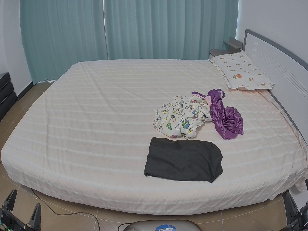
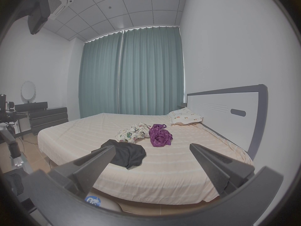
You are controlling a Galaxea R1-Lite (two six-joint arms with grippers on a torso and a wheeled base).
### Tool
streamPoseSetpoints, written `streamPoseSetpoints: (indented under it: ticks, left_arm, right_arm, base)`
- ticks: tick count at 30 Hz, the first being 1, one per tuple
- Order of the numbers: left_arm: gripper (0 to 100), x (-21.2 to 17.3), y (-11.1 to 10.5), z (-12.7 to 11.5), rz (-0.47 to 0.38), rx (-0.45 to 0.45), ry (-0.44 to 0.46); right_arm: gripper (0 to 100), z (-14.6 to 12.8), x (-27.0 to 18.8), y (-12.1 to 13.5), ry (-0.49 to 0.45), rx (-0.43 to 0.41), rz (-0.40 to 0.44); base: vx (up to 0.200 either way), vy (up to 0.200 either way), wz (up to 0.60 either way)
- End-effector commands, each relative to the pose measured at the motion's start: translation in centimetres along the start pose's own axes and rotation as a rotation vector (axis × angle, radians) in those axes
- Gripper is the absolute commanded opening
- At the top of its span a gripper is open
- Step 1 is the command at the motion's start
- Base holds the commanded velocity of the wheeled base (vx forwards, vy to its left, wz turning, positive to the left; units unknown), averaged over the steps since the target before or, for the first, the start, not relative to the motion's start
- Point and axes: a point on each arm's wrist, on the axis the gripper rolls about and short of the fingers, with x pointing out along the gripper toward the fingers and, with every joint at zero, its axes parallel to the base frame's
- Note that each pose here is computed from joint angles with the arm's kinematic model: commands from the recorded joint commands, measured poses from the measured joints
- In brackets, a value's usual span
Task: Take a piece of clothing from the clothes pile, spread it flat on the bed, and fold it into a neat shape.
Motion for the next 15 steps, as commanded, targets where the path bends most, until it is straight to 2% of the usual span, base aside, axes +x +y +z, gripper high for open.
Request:
streamPoseSetpoints:
  ticks: [1,4,7,10,13,15]
  left_arm:
    - [100,0.1,0.0,-0.4,0.000,-0.001,0.016]
    - [100,0.1,0.0,-0.4,0.000,-0.001,0.015]
    - [100,0.1,0.0,-0.4,0.000,0.000,0.015]
    - [100,0.1,0.0,-0.4,0.000,0.000,0.015]
    - [100,0.1,0.0,-0.4,0.000,0.000,0.016]
    - [100,0.1,0.0,-0.4,0.000,0.000,0.015]
  right_arm:
    - [100,0.1,0.0,0.0,-0.030,-0.017,-0.002]
    - [100,0.7,-0.1,0.0,-0.092,-0.050,0.016]
    - [100,-0.2,0.1,0.1,-0.025,-0.051,0.049]
    - [100,-0.3,0.0,0.1,-0.019,-0.038,0.048]
    - [100,-0.3,0.0,0.1,-0.014,-0.023,0.046]
    - [100,-0.3,0.0,0.1,-0.003,0.045,0.045]
  base:
    - [0.000,0.000,0.00]
    - [0.000,0.000,0.00]
    - [0.000,0.000,0.00]
    - [0.000,0.000,0.00]
    - [0.000,0.000,0.00]
    - [0.000,0.000,0.00]
